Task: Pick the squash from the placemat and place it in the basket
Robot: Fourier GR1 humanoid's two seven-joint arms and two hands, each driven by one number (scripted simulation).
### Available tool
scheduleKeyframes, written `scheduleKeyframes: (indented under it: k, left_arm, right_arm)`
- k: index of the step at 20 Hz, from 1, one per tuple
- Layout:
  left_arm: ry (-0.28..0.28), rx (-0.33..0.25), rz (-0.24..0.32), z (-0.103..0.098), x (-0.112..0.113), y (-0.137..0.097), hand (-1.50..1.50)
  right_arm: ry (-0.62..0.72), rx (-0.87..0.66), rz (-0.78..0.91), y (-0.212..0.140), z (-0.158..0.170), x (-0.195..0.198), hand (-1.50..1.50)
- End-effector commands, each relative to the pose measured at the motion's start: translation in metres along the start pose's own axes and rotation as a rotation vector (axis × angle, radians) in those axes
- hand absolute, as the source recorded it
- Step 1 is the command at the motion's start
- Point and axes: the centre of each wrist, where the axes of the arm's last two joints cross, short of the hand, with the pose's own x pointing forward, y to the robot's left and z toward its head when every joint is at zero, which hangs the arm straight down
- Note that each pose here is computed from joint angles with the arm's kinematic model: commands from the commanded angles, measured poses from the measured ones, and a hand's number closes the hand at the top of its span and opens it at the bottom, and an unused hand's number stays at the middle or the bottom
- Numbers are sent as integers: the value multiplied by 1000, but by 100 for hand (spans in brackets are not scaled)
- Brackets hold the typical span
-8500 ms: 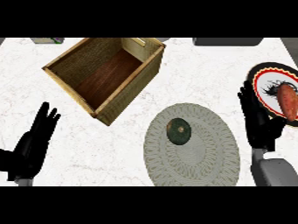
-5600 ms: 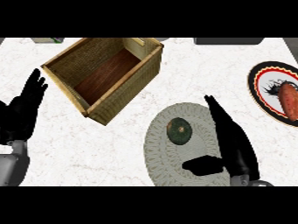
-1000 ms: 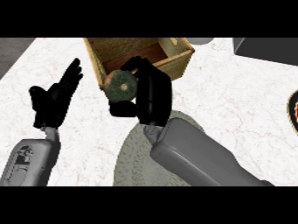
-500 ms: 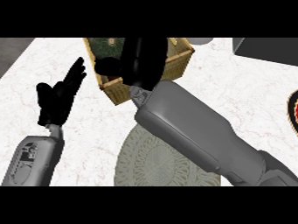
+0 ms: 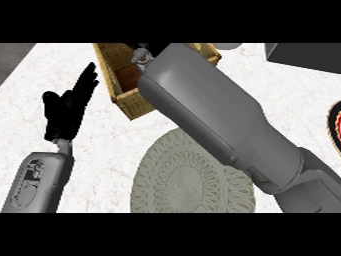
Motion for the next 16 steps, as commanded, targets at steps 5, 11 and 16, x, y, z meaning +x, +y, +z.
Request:
scheduleKeyframes:
  k: [5,11,16]
  left_arm:
    - [-32,1,-2,-5,8,0,0]
    - [-18,7,2,-4,0,-5,0]
    - [-15,9,4,-7,5,-2,0]
  right_arm:
    - [205,-87,92,2,-24,33,150]
    - [304,-101,174,7,-38,28,150]
    - [366,-110,212,11,-47,17,150]
